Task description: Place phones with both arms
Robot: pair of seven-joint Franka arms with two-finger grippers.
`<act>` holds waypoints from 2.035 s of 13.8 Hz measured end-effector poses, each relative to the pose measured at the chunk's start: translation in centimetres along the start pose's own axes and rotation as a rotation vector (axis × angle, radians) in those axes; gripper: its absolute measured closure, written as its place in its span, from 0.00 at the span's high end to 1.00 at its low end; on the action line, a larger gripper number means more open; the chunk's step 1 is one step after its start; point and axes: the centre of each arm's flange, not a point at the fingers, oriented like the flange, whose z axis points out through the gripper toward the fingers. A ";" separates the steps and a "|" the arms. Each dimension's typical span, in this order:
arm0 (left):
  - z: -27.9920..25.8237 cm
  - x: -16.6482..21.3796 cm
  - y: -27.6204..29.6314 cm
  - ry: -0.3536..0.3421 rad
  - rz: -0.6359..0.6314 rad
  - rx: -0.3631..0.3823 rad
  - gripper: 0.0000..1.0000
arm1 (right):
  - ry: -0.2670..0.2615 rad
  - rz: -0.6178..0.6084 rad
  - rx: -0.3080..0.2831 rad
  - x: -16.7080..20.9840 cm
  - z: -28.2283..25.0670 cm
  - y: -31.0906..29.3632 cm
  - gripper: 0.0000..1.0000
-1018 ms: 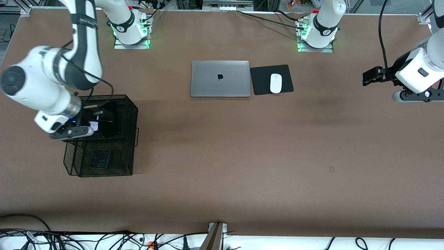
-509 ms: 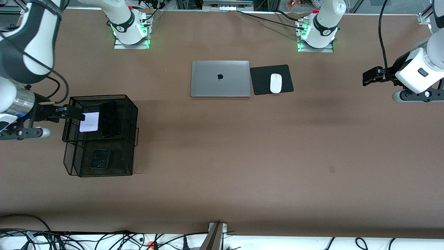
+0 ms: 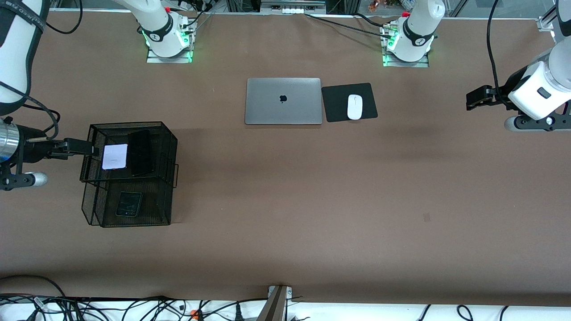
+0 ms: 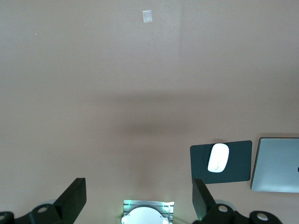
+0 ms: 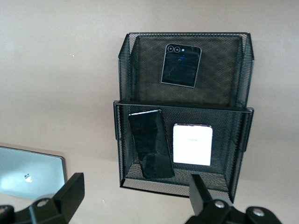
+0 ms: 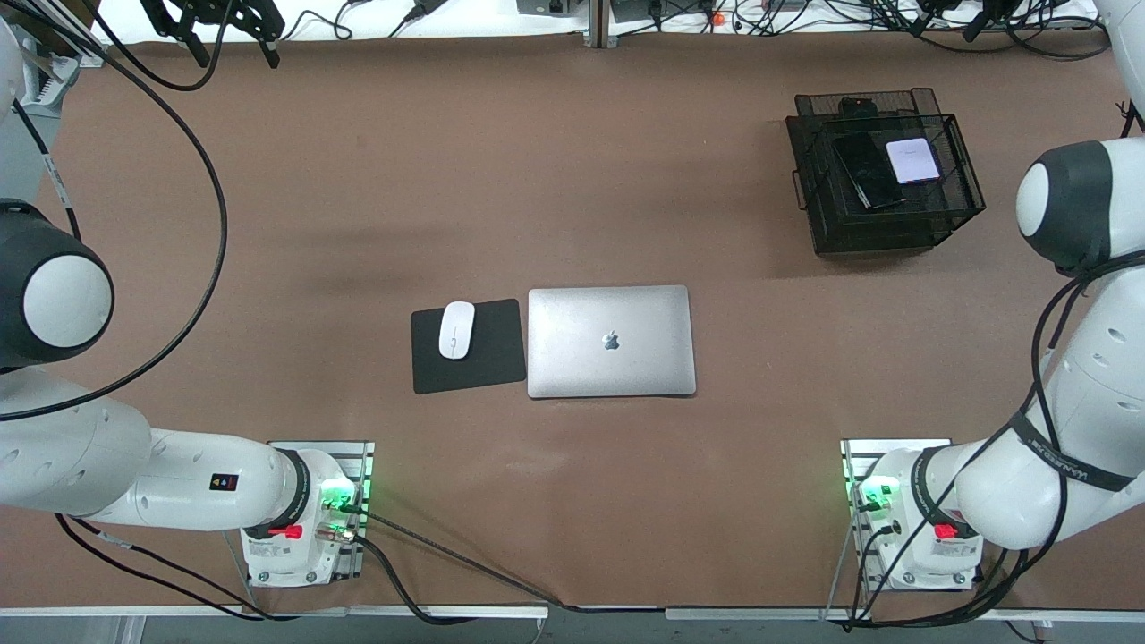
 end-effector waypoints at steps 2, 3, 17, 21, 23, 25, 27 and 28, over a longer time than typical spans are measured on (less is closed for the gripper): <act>0.0 0.0 0.0 0.000 0.000 0.000 1.00 | -0.022 0.042 -0.040 0.4 0.5 0.2 0.99; 0.0 0.0 0.0 0.000 0.000 0.000 1.00 | -0.031 0.051 -0.086 0.5 0.6 -0.2 1.00; 0.0 0.0 0.0 0.000 0.000 0.000 1.00 | 0.237 0.106 -0.183 -2.7 1.3 -2.2 1.00; 0.0 0.0 0.0 0.000 0.000 0.000 1.00 | 0.222 0.114 -0.182 -2.7 2.1 -2.1 1.00; 0.0 0.0 0.0 0.000 0.000 0.000 1.00 | 0.222 0.114 -0.182 -2.7 2.2 -2.1 1.00; 0.0 0.0 0.0 0.000 0.000 0.000 1.00 | 0.223 0.115 -0.182 -2.7 2.2 -2.1 1.00; 0.0 0.0 0.0 0.000 0.000 0.000 1.00 | 0.223 0.117 -0.182 -2.7 2.2 -2.1 1.00; 0.0 0.0 0.0 0.000 0.000 0.000 1.00 | 0.224 0.122 -0.181 -2.7 2.1 -2.1 1.00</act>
